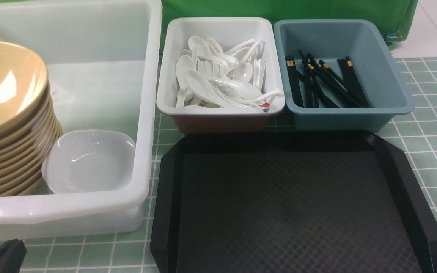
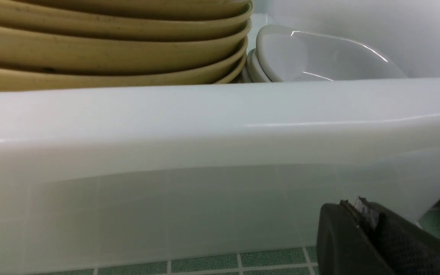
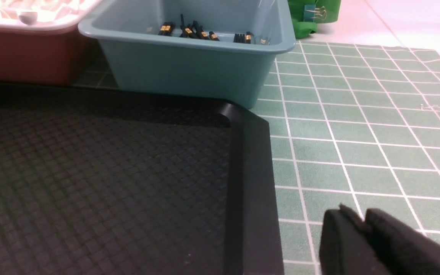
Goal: On blue table put chopsticks spoon bowls plates into blue grey white boxes.
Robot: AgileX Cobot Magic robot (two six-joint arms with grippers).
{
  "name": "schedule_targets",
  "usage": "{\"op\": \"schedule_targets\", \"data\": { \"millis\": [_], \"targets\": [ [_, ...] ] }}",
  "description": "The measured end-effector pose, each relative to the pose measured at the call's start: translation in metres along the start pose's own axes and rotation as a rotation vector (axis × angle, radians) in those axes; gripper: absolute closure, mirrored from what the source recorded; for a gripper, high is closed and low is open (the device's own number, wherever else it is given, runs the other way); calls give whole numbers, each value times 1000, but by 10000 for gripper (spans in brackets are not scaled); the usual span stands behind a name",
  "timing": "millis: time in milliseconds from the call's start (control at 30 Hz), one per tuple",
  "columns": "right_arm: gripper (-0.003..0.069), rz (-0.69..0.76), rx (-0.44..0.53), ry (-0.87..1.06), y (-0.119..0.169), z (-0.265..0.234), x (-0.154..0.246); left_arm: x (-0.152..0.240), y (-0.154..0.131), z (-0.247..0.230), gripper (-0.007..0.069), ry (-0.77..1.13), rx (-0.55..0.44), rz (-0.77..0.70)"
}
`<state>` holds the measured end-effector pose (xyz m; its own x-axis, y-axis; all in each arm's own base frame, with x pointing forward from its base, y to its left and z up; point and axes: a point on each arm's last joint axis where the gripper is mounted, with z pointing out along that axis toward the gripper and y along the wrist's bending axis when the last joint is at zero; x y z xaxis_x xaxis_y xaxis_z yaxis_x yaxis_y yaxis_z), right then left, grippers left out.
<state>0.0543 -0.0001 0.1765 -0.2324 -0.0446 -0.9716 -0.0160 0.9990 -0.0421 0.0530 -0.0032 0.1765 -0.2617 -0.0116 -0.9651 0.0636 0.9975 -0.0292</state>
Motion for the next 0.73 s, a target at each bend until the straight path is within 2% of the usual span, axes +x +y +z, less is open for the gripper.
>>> {"op": "schedule_targets", "data": {
  "millis": [733],
  "targets": [
    [514, 0, 0, 0, 0, 0, 0, 0, 0, 0, 621, -1, 0, 0]
  ]
}}
